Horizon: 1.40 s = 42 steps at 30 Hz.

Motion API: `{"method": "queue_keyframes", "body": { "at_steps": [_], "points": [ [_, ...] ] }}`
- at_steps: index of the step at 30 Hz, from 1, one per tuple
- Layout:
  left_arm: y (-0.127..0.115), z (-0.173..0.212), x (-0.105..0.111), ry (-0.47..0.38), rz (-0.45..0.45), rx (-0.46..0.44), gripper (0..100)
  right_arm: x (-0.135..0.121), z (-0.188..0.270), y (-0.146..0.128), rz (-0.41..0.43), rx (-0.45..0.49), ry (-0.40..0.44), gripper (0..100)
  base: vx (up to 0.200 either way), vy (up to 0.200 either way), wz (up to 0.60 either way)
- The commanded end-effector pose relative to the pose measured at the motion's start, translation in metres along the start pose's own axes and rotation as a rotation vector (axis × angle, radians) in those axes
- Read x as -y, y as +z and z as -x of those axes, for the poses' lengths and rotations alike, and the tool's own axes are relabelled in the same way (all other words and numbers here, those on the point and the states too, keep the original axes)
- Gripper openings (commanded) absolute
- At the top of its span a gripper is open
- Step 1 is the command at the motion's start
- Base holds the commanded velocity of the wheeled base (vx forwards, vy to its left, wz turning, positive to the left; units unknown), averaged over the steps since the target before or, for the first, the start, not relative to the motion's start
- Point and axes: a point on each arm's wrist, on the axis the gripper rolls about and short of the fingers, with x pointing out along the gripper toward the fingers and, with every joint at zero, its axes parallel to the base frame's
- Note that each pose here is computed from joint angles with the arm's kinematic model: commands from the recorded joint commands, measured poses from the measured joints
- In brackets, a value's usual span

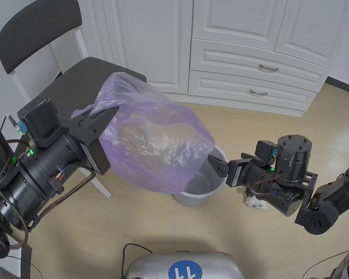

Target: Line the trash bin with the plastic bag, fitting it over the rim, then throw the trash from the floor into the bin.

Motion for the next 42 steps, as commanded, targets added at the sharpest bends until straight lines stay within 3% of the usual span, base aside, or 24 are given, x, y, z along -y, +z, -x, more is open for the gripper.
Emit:
{"method": "queue_keyframes", "body": {
  "at_steps": [1,7,22,31,35,39,42],
  "points": [
    [0.009,0.002,0.0,-0.001,0.017,0.049,0,0.002,-0.009,-0.02,0.023,-0.066,-0.017,100,0.0,0.0,0.0],
    [0.015,0.0,-0.001,0.01,0.028,0.104,0,0.006,-0.015,-0.033,0.045,-0.11,-0.036,100,0.0,0.0,0.0],
    [0.025,-0.001,-0.004,0.027,0.04,0.142,0,0.014,-0.018,-0.046,0.054,-0.154,-0.047,100,0.0,0.0,0.0],
    [0.03,-0.002,-0.01,0.093,0.04,0.161,0,0.009,-0.019,-0.056,0.016,-0.151,0.07,100,0.0,0.0,0.0],
    [0.04,0.003,-0.013,0.105,0.045,0.194,0,0.005,-0.027,-0.061,-0.083,-0.099,0.106,100,0.0,0.0,0.0],
    [0.042,0.005,-0.013,0.106,0.049,0.204,0,-0.003,-0.028,-0.071,-0.128,-0.109,0.166,100,0.0,0.0,0.0],
    [0.043,0.005,-0.014,0.106,0.049,0.209,0,-0.013,-0.033,-0.094,-0.159,-0.13,0.211,100,0.0,0.0,0.0]
  ]
}}
